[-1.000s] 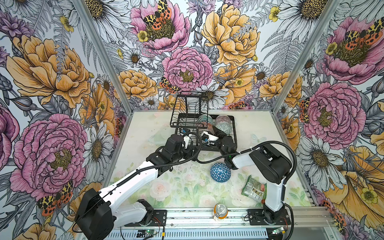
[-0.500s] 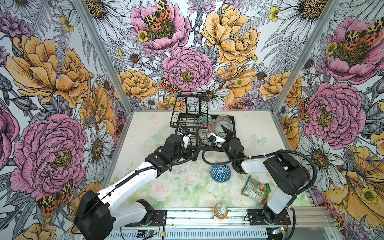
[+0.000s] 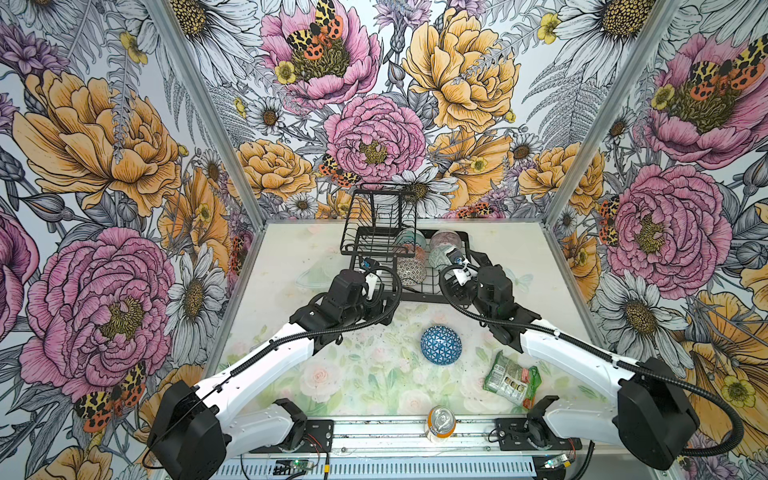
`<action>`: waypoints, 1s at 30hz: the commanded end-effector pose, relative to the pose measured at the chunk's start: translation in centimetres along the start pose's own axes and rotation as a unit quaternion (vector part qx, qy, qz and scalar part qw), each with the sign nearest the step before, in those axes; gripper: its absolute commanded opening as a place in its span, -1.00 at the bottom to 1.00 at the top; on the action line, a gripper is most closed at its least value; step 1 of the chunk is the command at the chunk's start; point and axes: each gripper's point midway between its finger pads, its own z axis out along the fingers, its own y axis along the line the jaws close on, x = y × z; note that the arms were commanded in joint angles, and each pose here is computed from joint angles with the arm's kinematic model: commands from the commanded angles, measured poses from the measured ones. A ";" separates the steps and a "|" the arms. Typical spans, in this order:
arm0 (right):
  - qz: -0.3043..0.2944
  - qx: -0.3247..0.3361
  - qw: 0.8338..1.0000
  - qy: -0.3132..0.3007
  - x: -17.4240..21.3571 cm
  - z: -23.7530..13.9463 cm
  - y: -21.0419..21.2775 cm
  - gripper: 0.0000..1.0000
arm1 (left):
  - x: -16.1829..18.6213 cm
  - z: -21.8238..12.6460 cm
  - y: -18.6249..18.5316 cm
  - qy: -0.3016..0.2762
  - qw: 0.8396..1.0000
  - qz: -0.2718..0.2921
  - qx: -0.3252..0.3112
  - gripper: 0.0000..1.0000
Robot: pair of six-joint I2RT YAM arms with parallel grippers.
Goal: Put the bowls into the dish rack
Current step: 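Withdraw the right gripper from the rack while the left gripper moves toward the blue bowl, then grasp the rim of the blue triangle-patterned bowl with the left gripper and lift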
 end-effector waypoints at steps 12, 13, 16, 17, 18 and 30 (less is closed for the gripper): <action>0.162 -0.048 0.972 0.163 3.7 1.0 -1.7 0.99 | 3.7 -0.1 -3.1 0.056 0.998 -0.007 0.027 0.98; 0.163 -0.048 0.971 0.167 3.8 1.2 -1.7 0.99 | 4.1 0.1 -3.3 0.062 0.998 -0.008 0.028 0.97; 0.163 -0.048 0.970 0.175 4.2 1.9 -1.5 0.99 | 5.2 0.9 -4.3 0.084 0.996 -0.007 0.031 0.98; 0.162 -0.050 0.970 0.176 4.2 2.1 -1.4 0.99 | 5.6 1.2 -4.6 0.092 0.995 -0.007 0.032 0.98; 0.162 -0.051 0.969 0.178 4.3 2.3 -1.3 0.99 | 6.0 1.5 -4.9 0.099 0.995 -0.007 0.033 0.98; 0.161 -0.064 0.966 0.193 5.3 3.1 -0.6 0.99 | 8.7 6.5 -8.6 0.168 0.985 0.010 0.050 0.98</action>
